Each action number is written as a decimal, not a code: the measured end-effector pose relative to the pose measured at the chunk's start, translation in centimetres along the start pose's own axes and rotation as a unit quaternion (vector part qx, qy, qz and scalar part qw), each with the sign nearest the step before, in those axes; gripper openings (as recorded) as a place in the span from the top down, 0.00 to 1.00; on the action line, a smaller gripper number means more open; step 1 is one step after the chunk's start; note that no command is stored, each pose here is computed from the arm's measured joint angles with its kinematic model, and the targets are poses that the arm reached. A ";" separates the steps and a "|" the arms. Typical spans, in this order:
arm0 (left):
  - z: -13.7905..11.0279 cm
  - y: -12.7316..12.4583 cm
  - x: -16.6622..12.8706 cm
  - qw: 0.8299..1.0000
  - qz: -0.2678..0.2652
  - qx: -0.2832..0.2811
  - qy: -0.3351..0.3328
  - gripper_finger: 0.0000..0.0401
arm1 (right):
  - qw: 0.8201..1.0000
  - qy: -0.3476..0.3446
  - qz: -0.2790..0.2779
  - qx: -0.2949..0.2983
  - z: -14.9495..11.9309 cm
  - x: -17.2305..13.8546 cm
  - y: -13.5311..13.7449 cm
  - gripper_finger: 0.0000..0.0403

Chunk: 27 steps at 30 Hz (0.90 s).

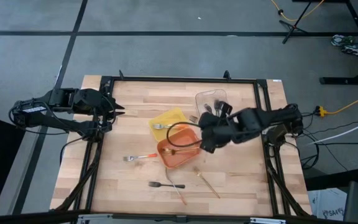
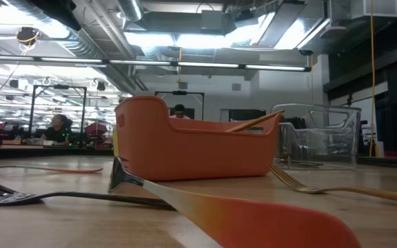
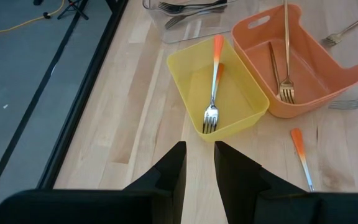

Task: Sort silverware by color (type)
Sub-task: Put the gold fork into the orange bin

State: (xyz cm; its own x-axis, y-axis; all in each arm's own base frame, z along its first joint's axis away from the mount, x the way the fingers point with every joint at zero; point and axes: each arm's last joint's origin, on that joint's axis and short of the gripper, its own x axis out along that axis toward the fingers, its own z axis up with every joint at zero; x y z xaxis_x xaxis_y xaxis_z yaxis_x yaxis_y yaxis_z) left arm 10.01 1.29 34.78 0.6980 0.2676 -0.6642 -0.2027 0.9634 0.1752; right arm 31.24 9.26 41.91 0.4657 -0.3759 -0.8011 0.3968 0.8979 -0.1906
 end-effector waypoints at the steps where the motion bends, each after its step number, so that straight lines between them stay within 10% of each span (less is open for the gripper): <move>1: 0.0 0.0 0.0 1.000 0.000 0.000 0.000 0.81 | 1.000 0.001 -0.004 -0.010 0.2 0.2 -0.3 1.00; 27: 0.0 0.0 0.0 1.000 0.000 -0.004 0.000 0.81 | 0.967 -0.045 0.196 -0.154 2.6 12.5 -0.4 1.00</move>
State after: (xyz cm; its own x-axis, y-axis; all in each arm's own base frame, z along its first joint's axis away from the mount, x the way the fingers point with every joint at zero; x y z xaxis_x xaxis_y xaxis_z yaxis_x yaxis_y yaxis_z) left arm 10.02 1.29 34.78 0.6982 0.2675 -0.6641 -0.2078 0.9633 0.1696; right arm 38.94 3.61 33.44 0.6057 0.0018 -0.7957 -0.0722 0.9960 -0.0526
